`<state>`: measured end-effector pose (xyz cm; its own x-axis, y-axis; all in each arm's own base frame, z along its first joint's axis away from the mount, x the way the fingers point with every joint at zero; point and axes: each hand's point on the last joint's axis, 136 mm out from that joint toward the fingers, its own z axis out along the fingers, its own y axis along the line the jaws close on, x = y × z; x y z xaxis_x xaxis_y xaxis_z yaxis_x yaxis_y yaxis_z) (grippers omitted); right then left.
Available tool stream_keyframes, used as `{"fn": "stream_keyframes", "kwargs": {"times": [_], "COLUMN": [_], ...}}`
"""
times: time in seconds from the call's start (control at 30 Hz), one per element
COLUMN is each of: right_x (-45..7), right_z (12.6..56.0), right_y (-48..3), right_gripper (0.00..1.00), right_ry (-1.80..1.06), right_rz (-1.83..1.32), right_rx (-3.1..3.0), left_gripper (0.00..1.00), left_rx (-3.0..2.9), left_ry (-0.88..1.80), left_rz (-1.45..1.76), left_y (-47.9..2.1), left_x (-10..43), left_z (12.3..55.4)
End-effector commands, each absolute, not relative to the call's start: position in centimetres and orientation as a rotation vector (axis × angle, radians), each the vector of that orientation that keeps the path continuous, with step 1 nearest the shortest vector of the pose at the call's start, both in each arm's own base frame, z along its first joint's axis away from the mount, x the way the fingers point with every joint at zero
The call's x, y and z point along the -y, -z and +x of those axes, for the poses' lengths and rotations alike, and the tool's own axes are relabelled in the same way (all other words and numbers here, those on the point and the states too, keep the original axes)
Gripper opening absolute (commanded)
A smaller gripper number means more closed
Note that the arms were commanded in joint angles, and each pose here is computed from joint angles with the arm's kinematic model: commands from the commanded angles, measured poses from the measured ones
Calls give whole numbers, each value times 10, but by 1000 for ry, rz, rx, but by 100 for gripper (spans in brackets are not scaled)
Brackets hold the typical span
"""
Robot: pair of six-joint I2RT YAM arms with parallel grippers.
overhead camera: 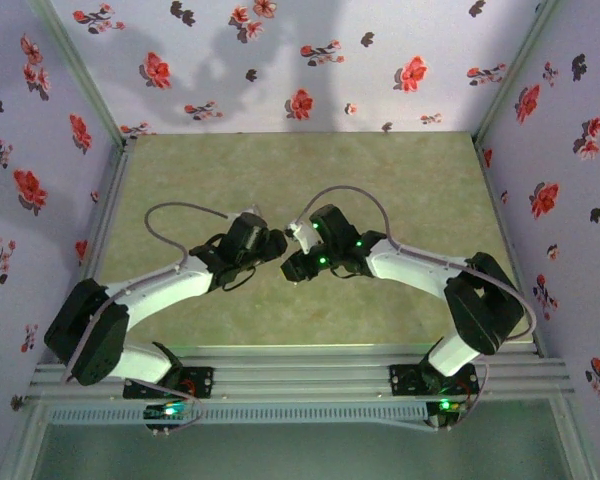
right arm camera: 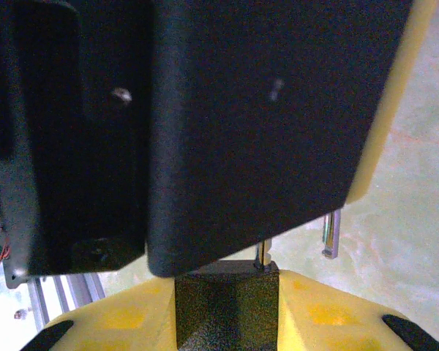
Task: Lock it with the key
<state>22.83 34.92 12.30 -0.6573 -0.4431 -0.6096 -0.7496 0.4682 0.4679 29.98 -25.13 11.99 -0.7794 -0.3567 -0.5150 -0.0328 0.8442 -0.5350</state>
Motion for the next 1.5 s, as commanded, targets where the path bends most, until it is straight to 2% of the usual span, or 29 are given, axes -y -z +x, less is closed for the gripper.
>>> {"fn": "stream_keyframes", "kwargs": {"times": [0.0,0.3,0.53,1.3,1.47], "right_x": [-354,-354,-354,-355,-355], "right_z": [226,225,226,225,225], "right_y": [-141,-142,-142,-141,-141], "right_gripper": [34,34,33,34,34], "right_ry": [-1077,-1080,-1086,-1099,-1100], "right_rz": [-1009,-1004,-999,-993,-991], "right_rx": [-2235,-2226,-2222,-2219,-2220], "left_gripper": [55,42,37,9,0], "left_rx": [-2410,-2418,-2421,-2437,-2442], "left_ry": [724,758,777,813,809], "left_rz": [-291,-295,-296,-296,-294], "left_y": [-115,-113,-112,-109,-107], "left_x": [261,268,271,280,280], "left_z": [296,294,293,293,293]}}
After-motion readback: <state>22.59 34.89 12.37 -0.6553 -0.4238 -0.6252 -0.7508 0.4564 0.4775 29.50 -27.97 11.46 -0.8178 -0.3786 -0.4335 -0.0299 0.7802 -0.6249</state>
